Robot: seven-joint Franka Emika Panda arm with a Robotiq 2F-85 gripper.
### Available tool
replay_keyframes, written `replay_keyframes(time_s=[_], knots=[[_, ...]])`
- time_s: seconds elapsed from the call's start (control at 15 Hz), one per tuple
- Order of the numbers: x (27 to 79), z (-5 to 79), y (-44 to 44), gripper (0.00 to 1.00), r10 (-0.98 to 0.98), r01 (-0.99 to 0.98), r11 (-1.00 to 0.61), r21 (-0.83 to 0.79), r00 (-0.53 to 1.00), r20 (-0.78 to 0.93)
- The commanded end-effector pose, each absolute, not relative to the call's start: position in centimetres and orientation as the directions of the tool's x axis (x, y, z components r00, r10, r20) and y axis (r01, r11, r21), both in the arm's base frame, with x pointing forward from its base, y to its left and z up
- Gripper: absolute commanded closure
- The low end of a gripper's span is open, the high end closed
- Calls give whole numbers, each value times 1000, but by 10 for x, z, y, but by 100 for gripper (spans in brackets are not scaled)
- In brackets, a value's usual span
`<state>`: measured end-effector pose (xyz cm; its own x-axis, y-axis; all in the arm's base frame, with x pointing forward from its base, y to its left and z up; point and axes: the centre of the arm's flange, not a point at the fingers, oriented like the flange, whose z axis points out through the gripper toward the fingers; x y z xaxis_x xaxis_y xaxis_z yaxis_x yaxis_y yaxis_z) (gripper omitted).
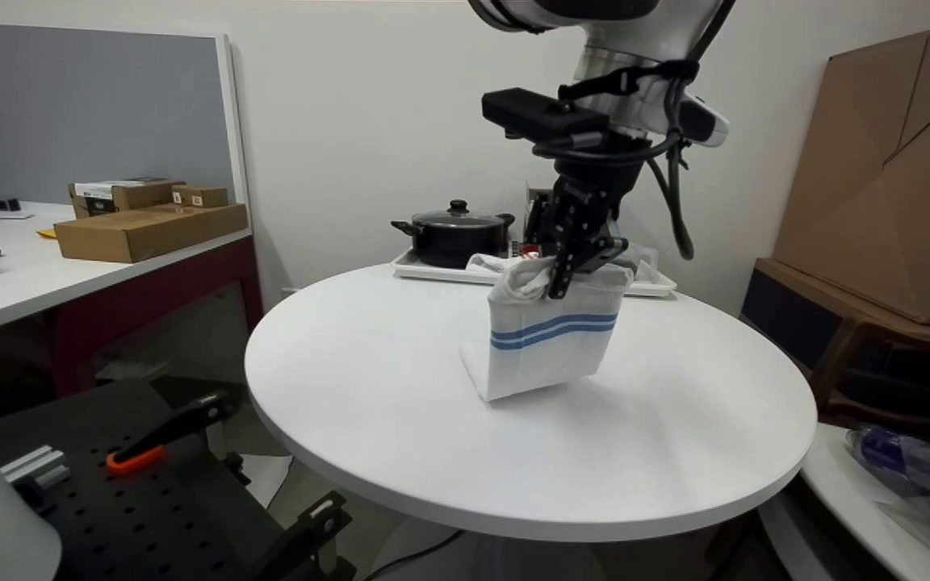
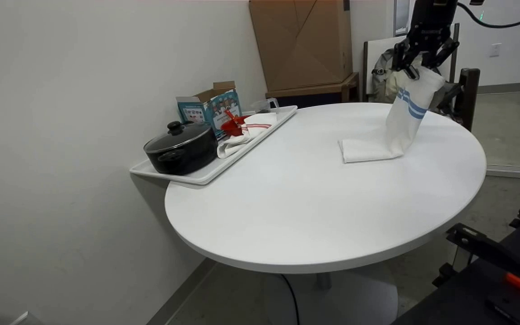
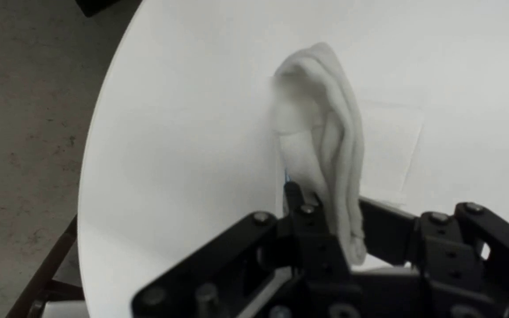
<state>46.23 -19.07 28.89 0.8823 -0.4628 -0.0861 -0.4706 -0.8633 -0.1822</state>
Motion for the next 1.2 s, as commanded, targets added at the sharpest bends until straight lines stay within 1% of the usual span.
replay_keyframes(time_s=[0.0, 0.6, 1.13], knots=[[502, 283, -201, 96, -519, -524, -833, -176, 851, -77], [581, 288, -177, 96, -451, -458, -873, -168, 889, -79], [605, 287, -170, 96, -379, -400, -903, -157, 913, -149]])
